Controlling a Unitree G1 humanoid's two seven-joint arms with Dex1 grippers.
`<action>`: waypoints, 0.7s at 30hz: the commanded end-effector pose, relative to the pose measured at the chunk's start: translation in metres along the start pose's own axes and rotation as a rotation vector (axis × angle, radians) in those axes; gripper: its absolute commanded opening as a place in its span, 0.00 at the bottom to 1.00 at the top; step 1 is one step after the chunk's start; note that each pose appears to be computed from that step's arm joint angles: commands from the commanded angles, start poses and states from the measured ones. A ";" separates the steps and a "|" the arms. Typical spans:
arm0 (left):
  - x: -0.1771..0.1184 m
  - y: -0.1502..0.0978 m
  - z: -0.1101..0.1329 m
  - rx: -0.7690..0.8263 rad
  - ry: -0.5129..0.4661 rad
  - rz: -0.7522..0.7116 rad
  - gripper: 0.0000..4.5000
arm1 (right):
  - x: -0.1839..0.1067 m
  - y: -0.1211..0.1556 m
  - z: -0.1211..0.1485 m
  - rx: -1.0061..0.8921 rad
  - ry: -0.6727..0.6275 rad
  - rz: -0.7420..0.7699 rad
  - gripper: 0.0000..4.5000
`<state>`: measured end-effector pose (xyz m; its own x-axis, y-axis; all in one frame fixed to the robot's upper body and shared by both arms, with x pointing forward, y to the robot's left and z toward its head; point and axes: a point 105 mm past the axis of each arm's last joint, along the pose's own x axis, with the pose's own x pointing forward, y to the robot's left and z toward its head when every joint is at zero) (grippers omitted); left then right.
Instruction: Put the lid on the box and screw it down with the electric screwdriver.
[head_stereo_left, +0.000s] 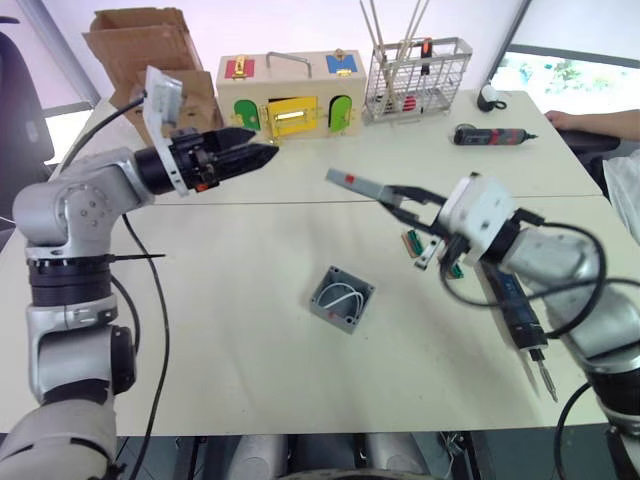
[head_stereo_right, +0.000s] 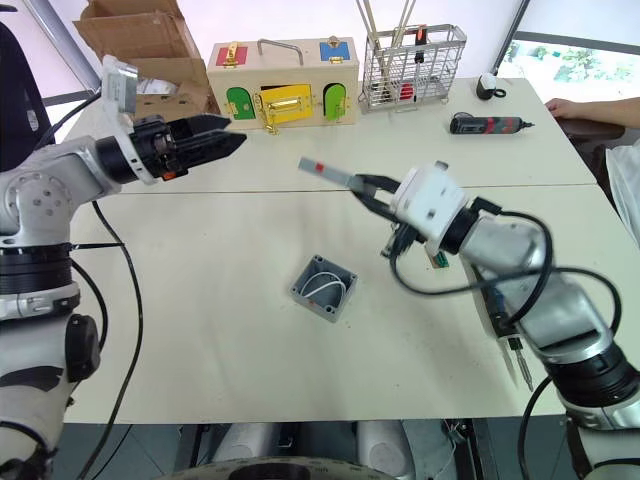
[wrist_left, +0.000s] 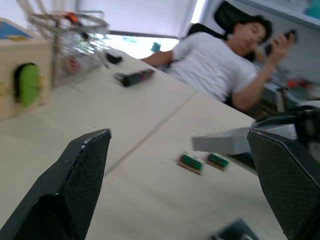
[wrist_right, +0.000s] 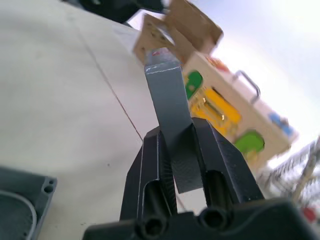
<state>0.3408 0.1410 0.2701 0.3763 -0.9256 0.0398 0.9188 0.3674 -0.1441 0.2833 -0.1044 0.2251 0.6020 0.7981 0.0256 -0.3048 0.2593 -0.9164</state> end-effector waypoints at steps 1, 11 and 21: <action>0.001 -0.016 -0.001 0.008 0.040 -0.106 0.99 | -0.002 0.018 0.018 -0.340 -0.115 -0.009 0.03; 0.011 -0.039 -0.033 -0.010 0.152 -0.245 0.99 | -0.022 0.073 0.011 -0.565 -0.254 0.012 0.03; 0.035 -0.054 -0.074 0.015 0.259 -0.347 0.99 | -0.024 0.094 -0.013 -0.564 -0.204 0.073 0.03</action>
<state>0.2995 0.0852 0.2046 0.0236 -0.9874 -0.1568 0.9790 0.0546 -0.1965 0.2512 -0.1078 0.1264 0.4330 0.8994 -0.0598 0.1024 -0.1149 -0.9881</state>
